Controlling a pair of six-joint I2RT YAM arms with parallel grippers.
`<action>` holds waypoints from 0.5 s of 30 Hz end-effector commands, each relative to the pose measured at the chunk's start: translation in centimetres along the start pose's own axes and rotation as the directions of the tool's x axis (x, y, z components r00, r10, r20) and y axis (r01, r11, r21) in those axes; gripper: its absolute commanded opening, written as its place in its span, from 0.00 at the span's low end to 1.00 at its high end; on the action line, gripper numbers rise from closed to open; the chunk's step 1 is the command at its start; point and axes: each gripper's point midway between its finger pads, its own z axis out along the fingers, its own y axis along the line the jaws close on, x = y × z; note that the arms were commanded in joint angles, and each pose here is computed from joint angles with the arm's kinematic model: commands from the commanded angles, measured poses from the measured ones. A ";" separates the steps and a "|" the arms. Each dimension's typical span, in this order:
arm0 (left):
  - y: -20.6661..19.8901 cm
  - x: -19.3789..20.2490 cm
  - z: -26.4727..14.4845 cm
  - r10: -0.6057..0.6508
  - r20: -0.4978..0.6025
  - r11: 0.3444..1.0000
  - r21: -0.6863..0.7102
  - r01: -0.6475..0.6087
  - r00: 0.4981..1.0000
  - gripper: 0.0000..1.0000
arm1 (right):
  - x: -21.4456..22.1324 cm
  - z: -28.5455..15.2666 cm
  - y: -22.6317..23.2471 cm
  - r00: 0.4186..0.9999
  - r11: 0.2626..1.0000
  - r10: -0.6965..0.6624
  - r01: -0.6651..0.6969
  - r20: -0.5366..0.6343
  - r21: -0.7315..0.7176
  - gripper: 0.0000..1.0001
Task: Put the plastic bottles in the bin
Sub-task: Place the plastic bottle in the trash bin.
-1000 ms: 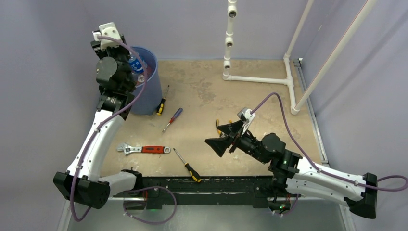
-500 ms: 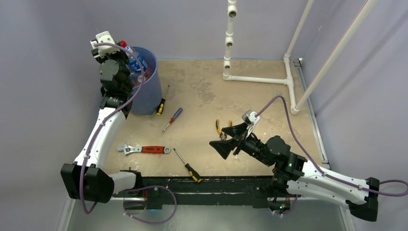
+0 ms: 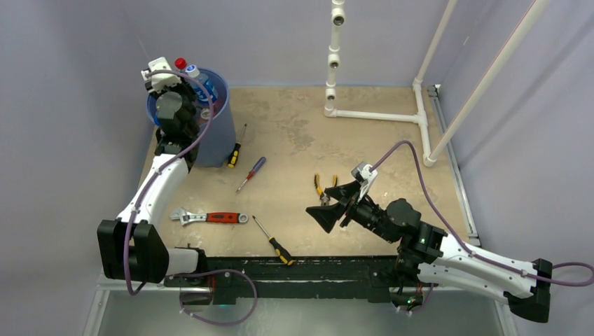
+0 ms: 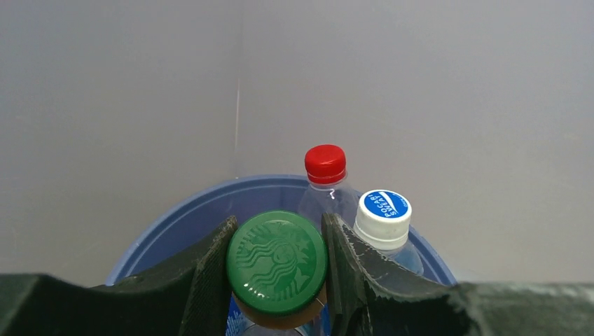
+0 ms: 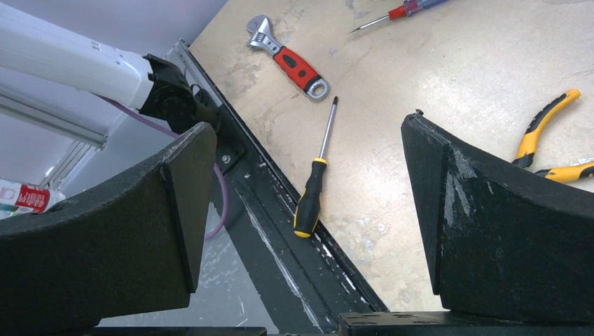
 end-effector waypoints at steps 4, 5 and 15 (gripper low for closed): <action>1.0 1.8 -0.5 0.026 -0.073 1.000 -0.015 -0.027 0.997 0.00 | -0.1 -0.1 -0.4 1.000 1.000 -0.011 0.011 0.014 0.014 0.99; 1.2 2.2 -0.6 0.030 -0.079 0.999 -0.018 -0.031 0.996 0.00 | -0.2 -0.1 -0.3 1.000 1.000 -0.010 0.010 0.018 0.011 0.99; 0.8 3.2 -1.9 -0.027 -0.170 1.000 0.004 0.029 0.985 0.39 | -0.1 -0.5 -0.4 1.000 1.000 -0.007 0.007 0.016 0.009 0.99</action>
